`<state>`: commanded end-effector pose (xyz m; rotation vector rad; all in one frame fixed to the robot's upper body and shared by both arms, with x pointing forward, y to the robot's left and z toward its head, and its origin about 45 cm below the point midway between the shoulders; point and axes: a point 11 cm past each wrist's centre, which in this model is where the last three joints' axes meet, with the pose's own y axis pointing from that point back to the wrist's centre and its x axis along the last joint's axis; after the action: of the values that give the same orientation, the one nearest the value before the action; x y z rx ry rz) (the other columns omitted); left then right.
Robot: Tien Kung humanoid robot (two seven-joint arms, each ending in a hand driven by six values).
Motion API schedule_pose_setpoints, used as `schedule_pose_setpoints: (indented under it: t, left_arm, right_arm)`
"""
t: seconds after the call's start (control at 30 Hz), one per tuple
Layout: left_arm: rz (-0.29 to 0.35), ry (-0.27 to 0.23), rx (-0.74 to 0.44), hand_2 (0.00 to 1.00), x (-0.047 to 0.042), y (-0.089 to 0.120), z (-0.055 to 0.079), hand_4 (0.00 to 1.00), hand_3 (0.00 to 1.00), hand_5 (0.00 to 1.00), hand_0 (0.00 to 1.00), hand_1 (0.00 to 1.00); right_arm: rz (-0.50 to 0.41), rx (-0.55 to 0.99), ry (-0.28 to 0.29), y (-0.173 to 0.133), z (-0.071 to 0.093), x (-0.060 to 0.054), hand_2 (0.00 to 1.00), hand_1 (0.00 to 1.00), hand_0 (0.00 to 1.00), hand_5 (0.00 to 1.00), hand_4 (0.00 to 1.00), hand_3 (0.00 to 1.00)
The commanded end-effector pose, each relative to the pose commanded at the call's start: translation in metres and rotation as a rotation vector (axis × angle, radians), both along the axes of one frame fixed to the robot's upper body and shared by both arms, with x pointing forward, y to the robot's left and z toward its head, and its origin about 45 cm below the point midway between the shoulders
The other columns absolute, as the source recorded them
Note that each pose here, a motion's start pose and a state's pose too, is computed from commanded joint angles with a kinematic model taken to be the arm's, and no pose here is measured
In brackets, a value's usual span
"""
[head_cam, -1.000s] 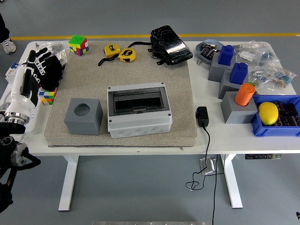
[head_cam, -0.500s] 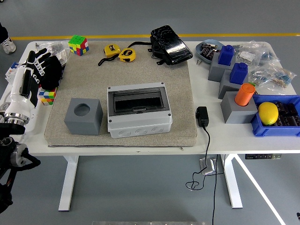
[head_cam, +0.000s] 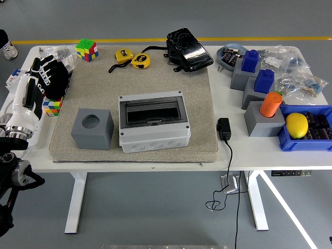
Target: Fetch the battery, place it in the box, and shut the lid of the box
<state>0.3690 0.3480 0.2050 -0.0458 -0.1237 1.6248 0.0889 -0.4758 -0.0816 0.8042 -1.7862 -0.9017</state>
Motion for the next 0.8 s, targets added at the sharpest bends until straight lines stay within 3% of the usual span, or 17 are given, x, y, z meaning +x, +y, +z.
schedule_pose_setpoints:
  t: [0.8]
  left_arm:
    - [-0.002,-0.008,0.002,0.850,0.0016,-0.0008,0.0026,0.998,0.826,0.998,0.828,0.857]
  right_arm:
    - [-0.001,0.004,-0.005,0.0021,-0.0004,0.0026,0.807,0.848,0.854,0.998,0.998,0.838]
